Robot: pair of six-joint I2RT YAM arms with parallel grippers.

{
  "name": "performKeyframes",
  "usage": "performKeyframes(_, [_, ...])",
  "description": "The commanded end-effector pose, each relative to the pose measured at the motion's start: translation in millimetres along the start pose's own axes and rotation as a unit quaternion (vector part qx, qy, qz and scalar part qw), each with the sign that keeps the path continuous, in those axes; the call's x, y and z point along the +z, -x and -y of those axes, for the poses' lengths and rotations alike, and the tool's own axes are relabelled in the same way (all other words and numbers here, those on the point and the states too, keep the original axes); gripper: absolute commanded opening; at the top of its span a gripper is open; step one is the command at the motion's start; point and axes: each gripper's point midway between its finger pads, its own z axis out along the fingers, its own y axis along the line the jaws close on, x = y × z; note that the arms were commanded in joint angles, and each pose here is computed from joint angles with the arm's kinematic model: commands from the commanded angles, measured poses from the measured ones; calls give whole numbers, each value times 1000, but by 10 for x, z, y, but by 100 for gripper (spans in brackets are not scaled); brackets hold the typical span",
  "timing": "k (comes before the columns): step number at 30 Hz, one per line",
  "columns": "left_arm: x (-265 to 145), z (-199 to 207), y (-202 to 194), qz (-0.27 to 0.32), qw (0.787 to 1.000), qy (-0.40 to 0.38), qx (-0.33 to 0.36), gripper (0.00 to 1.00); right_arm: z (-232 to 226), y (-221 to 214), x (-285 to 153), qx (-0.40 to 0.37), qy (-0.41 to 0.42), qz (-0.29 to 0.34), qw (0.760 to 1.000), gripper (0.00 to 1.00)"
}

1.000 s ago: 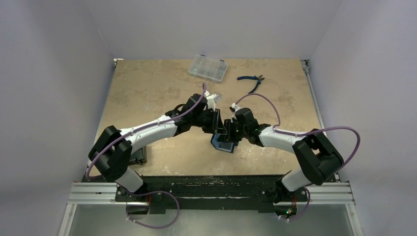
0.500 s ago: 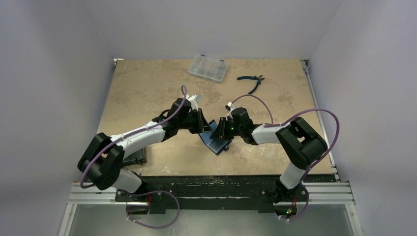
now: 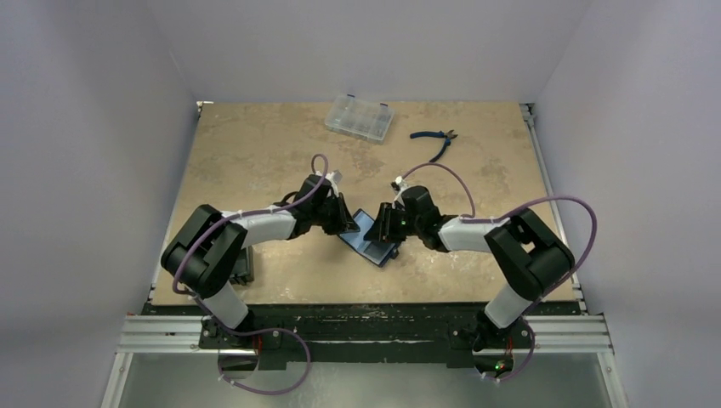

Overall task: Put the credit cards into the card holder
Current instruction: Open the card holder at the center of the board.

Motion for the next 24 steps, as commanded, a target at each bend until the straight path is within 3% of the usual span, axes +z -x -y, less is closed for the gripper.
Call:
performKeyframes(1, [95,-251,18,11,1000,24,1,0,-116,4,-198,-18,4,11,1000,39])
performKeyframes(5, [137,-405,-64,3,999,41,-7,0,-35,-185,-201,-1,13,-7,1000,36])
performKeyframes(14, [114,-601,-176,-9,998,61,-19,0,596,-619,-261,33,-69,-16,997,27])
performKeyframes(19, [99,-531,-165,-22,999,38,-26,0,459,-461,-305,10,-67,-9,998,27])
performKeyframes(24, [66,12,-37,-56,997,-60,-9,0,-18,-136,-399,-19,-10,13,1000,34])
